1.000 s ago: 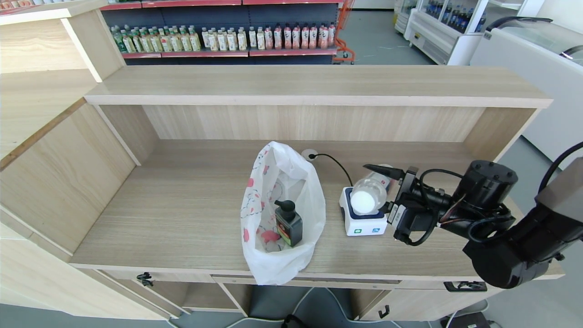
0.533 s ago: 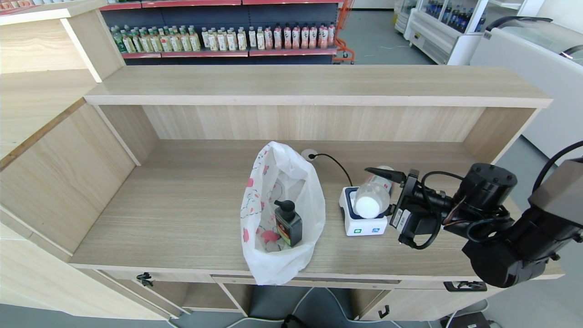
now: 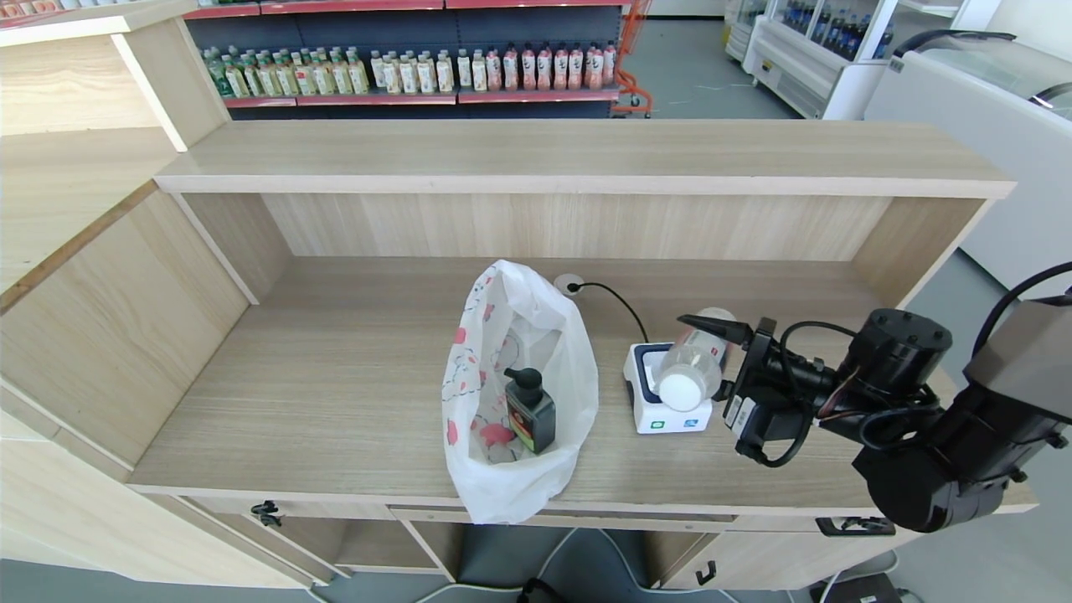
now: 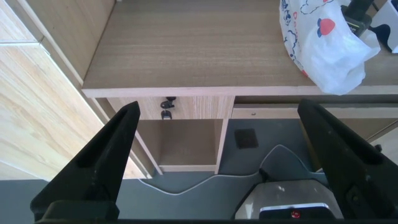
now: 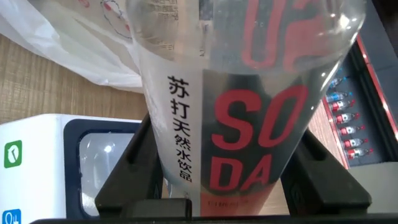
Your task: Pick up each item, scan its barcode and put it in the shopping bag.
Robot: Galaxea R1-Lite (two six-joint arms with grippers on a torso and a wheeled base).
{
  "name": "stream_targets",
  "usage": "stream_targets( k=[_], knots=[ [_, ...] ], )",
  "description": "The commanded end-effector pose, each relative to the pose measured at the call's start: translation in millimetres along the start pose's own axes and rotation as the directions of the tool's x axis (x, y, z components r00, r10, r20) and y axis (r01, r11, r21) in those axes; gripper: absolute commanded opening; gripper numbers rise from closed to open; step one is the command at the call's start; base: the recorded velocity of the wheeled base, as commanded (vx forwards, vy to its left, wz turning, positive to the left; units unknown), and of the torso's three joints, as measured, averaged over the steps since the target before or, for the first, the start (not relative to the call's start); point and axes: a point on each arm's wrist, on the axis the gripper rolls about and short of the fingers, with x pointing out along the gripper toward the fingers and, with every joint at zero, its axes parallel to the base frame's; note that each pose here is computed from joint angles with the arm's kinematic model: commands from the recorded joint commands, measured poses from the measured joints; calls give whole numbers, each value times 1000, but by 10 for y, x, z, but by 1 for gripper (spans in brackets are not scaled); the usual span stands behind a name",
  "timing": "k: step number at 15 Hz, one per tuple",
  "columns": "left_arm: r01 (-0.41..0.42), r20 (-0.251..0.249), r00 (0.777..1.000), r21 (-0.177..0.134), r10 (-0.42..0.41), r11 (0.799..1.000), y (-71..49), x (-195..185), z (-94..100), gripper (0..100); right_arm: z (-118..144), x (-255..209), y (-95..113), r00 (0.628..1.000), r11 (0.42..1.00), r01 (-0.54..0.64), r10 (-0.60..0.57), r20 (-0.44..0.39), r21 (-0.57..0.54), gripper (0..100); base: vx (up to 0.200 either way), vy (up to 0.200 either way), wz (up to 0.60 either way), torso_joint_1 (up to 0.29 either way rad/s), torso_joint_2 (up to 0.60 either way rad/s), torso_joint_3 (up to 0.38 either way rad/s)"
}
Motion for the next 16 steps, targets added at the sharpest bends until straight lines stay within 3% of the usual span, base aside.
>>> stream_targets(
  k=[1, 6, 16],
  knots=[
    [0, 0, 1000, 0, 0, 1000, 0, 0, 0, 100, 2, 11, 56, 1000, 1000, -15, 14, 3, 24, 0, 0, 0, 0, 0, 0, 0],
    [0, 0, 1000, 0, 0, 1000, 0, 0, 0, 100, -23, 61, 195, 995, 994, -60, 53, 90, 86, 0, 0, 0, 0, 0, 0, 0],
    [0, 0, 1000, 0, 0, 1000, 0, 0, 0, 100, -127, 99, 229, 993, 996, -54, 46, 112, 75, 0, 0, 0, 0, 0, 0, 0]
  ],
)
